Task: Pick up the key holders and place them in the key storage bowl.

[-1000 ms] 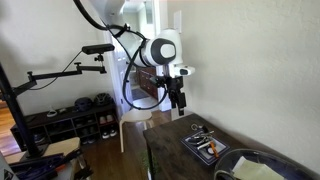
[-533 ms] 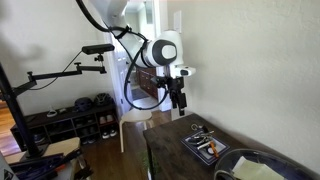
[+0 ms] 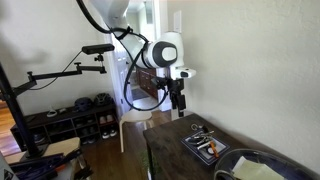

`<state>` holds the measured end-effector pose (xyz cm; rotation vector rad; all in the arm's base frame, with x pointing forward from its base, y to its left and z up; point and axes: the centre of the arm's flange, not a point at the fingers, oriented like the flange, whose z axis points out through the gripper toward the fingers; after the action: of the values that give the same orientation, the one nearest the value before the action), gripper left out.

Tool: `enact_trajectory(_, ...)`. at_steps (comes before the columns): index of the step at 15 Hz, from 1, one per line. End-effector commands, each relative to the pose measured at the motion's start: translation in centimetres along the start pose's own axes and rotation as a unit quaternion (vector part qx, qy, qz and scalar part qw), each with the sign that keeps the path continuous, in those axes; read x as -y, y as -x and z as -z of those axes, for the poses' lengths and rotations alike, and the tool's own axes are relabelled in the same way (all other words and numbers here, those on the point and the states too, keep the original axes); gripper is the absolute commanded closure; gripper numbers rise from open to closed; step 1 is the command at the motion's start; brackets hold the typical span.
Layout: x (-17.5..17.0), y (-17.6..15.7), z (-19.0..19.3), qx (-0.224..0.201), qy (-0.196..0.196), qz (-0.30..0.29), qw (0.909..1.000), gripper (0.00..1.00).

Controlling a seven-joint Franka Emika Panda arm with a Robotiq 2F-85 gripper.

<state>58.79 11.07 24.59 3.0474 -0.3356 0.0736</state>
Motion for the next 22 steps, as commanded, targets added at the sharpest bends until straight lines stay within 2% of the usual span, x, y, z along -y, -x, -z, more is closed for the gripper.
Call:
enact_trajectory(1,0.6,-1.3,-1.4,-0.001,-0.009,-0.021,0.9997,0.00)
enact_trajectory(10,2.1,-5.3,-5.2,0.003,-0.015,-0.065,0.9978,0.00)
enact_trajectory(17,3.4,-7.0,-8.2,0.012,-0.025,-0.092,0.9954,0.00)
enact_trajectory(20,3.8,-7.7,-8.9,0.010,-0.025,-0.087,0.9958,0.19)
enact_trajectory(22,3.9,-8.1,-9.3,0.008,-0.024,-0.083,0.9962,0.17)
